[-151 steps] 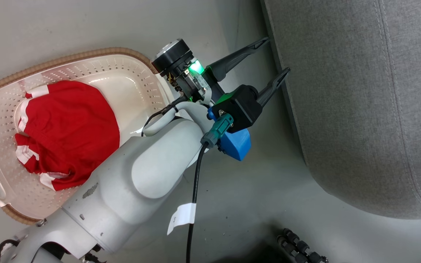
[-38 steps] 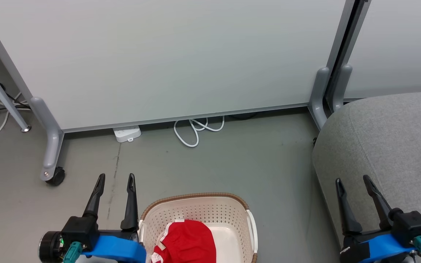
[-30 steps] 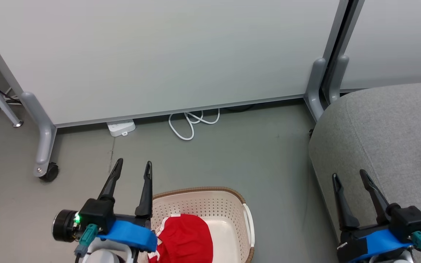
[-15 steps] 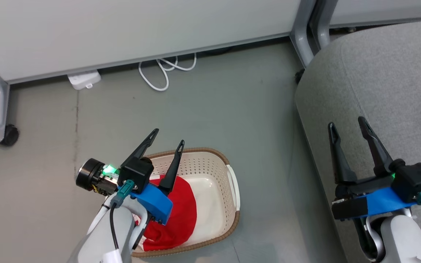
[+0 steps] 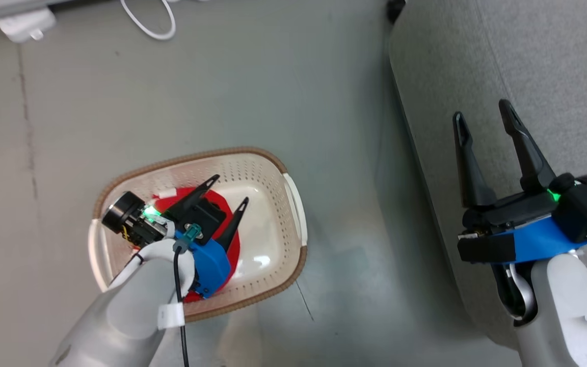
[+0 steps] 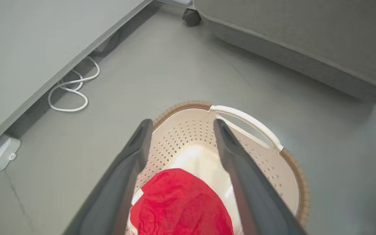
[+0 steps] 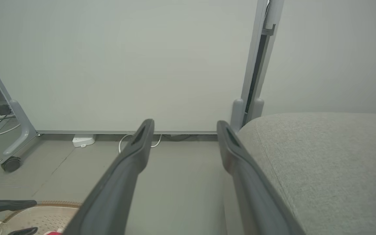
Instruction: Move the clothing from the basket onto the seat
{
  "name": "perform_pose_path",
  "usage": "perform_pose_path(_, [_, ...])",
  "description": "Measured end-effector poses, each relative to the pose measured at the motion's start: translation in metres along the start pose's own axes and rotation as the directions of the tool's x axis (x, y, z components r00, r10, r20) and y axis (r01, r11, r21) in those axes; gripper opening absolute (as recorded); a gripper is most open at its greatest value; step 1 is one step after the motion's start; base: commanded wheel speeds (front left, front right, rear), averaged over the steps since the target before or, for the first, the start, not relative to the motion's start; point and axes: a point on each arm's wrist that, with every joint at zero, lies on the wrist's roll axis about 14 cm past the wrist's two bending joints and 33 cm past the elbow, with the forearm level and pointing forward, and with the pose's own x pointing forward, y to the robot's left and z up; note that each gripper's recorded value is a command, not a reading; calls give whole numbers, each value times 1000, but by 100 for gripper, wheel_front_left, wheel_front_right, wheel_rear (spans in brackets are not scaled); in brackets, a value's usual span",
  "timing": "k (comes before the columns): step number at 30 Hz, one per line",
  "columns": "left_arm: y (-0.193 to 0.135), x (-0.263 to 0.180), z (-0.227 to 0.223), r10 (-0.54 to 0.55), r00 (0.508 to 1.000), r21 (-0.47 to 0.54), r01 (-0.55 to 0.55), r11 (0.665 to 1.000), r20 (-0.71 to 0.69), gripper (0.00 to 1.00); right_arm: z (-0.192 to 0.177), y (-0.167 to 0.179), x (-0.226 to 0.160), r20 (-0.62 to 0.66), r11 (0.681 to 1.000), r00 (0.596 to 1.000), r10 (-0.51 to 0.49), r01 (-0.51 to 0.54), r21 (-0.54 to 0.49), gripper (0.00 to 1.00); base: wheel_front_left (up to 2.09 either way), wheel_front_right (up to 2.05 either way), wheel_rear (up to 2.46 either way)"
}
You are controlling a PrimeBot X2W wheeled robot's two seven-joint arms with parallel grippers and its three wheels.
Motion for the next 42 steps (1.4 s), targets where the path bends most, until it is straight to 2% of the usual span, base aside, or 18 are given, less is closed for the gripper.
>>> perform_pose_path(8, [-11,28,-61,-112,978,32,119,992,-174,100,-28,-9,15,-47,1000,999,-5,4,-21,100,0,0,0])
perform_pose_path(16, [-15,46,-129,-192,908,50,226,973,-372,100,-63,-17,30,-96,999,995,-14,11,-34,100,0,0,0])
perform_pose_path(20, [-11,54,-153,-200,877,37,240,970,-437,100,-79,-19,36,-119,999,993,-15,10,-38,100,0,0,0])
perform_pose_path(29, [-4,57,-215,-204,754,4,264,965,-624,100,-112,-21,44,-160,999,987,-8,1,-46,100,0,0,0])
perform_pose_path(38, [9,68,-251,-193,683,1,273,962,-704,100,-145,-22,43,-217,999,976,-5,-6,-53,100,0,0,0])
perform_pose_path(42, [7,74,-258,-199,672,-4,280,960,-713,100,-156,-27,39,-243,998,970,-20,7,-56,100,0,0,0])
